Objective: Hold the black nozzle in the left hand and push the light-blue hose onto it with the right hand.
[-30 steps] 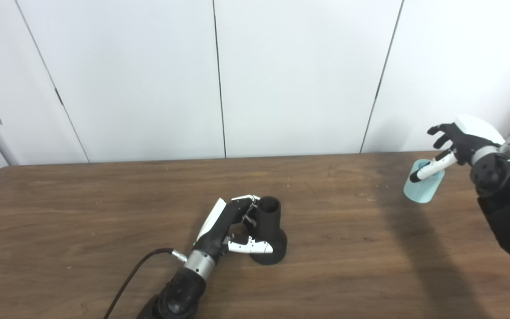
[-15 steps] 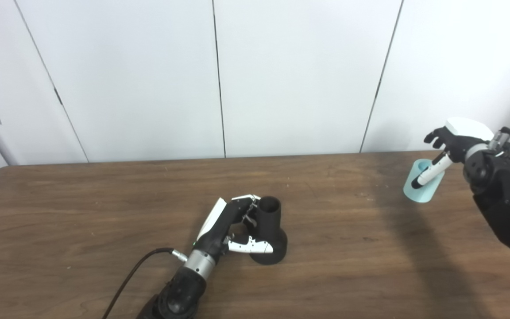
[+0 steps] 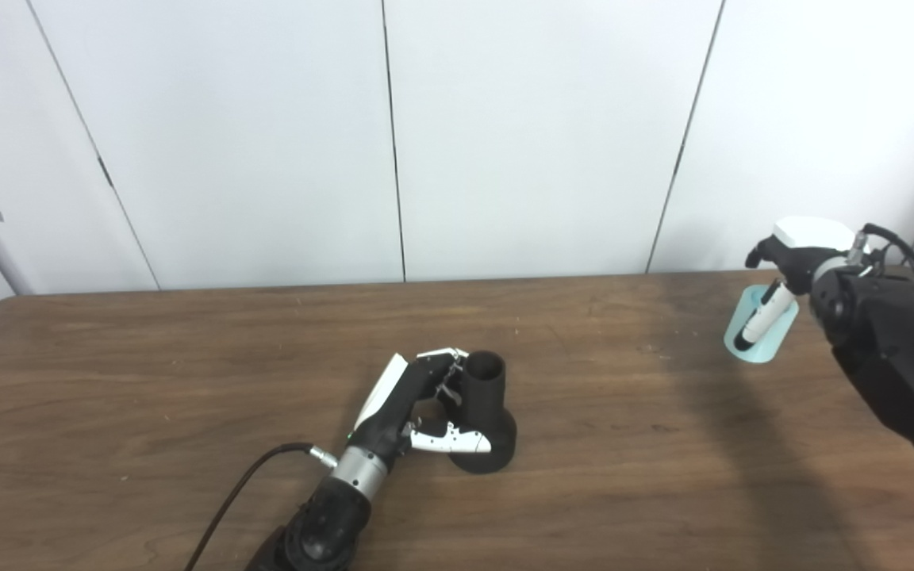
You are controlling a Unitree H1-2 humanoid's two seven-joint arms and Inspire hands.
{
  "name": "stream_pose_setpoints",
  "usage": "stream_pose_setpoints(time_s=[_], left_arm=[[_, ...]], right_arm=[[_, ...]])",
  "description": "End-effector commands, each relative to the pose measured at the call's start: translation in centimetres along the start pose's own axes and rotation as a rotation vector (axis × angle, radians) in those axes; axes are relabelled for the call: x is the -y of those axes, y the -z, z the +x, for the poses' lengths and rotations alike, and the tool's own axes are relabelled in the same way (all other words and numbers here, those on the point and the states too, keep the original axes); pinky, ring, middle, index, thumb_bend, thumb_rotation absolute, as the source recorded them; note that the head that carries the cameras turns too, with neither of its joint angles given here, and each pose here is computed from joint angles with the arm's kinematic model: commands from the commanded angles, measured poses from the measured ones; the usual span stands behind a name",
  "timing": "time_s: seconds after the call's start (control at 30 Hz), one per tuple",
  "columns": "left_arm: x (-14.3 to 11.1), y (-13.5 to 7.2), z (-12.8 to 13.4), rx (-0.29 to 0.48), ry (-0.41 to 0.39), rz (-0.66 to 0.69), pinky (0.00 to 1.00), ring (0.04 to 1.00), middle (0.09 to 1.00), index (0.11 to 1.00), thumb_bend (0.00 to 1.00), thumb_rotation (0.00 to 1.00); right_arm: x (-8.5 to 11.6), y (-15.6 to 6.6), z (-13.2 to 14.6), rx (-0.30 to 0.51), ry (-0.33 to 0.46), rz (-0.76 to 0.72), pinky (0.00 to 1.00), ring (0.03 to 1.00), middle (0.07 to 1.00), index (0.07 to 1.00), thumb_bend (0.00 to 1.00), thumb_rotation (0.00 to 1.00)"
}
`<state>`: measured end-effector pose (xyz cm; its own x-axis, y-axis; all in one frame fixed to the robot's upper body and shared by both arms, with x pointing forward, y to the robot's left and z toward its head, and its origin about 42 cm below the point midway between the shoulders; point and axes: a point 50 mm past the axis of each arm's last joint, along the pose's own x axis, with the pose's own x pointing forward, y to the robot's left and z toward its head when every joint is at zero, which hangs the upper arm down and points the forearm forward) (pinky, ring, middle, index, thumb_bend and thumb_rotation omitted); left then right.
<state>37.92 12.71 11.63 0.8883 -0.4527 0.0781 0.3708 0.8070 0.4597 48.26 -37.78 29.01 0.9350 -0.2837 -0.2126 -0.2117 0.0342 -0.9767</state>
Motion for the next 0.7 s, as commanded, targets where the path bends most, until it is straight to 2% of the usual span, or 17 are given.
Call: stream_pose_setpoints(time_s=[0.0, 0.07, 0.13, 0.2, 0.37, 0.53, 0.57, 0.6, 0.63, 0.67], left_arm=[[4.55, 6.66, -5.62, -0.302, 0.192, 0.039, 0.38, 0.462, 0.476, 0.496, 0.52, 0.00], [4.50, 6.63, -5.62, -0.300, 0.191, 0.038, 0.39, 0.462, 0.475, 0.496, 0.52, 0.00], [4.46, 6.66, -5.58, -0.301, 0.191, 0.036, 0.39, 0.462, 0.474, 0.497, 0.52, 0.00], [4.45, 6.71, -5.56, -0.302, 0.191, 0.037, 0.39, 0.462, 0.473, 0.498, 0.52, 0.00], [4.56, 6.85, -5.63, -0.304, 0.191, 0.037, 0.39, 0.462, 0.473, 0.497, 0.52, 0.00], [4.64, 6.82, -5.73, -0.305, 0.193, 0.038, 0.39, 0.461, 0.473, 0.498, 0.52, 0.00], [4.63, 6.83, -5.70, -0.306, 0.194, 0.038, 0.39, 0.461, 0.473, 0.498, 0.52, 0.00], [4.62, 6.82, -5.67, -0.307, 0.193, 0.038, 0.39, 0.461, 0.473, 0.498, 0.52, 0.00], [4.59, 6.78, -5.65, -0.308, 0.192, 0.036, 0.39, 0.461, 0.473, 0.498, 0.52, 0.00], [4.56, 6.77, -5.64, -0.309, 0.191, 0.035, 0.39, 0.461, 0.473, 0.498, 0.52, 0.00]], right_arm=[[5.00, 0.48, -0.33, 0.001, 0.120, 0.012, 0.76, 0.853, 0.869, 0.793, 0.96, 0.19], [4.97, 0.45, -0.27, 0.012, 0.115, 0.017, 0.75, 0.840, 0.870, 0.797, 0.94, 0.14], [4.93, 0.38, -0.27, 0.025, 0.109, 0.020, 0.68, 0.795, 0.868, 0.800, 0.92, 0.06], [4.78, 0.45, -0.05, 0.033, 0.102, 0.019, 0.61, 0.752, 0.849, 0.803, 0.91, 0.01], [4.64, 0.81, 0.33, 0.042, 0.084, 0.030, 0.41, 0.612, 0.798, 0.811, 0.87, 0.00], [4.71, 0.76, 0.16, 0.053, 0.075, 0.047, 0.34, 0.469, 0.769, 0.810, 0.87, 0.00], [4.69, 0.75, 0.19, 0.057, 0.074, 0.053, 0.33, 0.436, 0.709, 0.811, 0.87, 0.00], [4.64, 0.75, 0.22, 0.061, 0.072, 0.059, 0.30, 0.377, 0.595, 0.817, 0.72, 0.00], [4.60, 0.77, 0.25, 0.065, 0.070, 0.063, 0.25, 0.307, 0.520, 0.821, 0.64, 0.00], [4.55, 0.78, 0.28, 0.067, 0.069, 0.065, 0.23, 0.278, 0.494, 0.822, 0.61, 0.00]])
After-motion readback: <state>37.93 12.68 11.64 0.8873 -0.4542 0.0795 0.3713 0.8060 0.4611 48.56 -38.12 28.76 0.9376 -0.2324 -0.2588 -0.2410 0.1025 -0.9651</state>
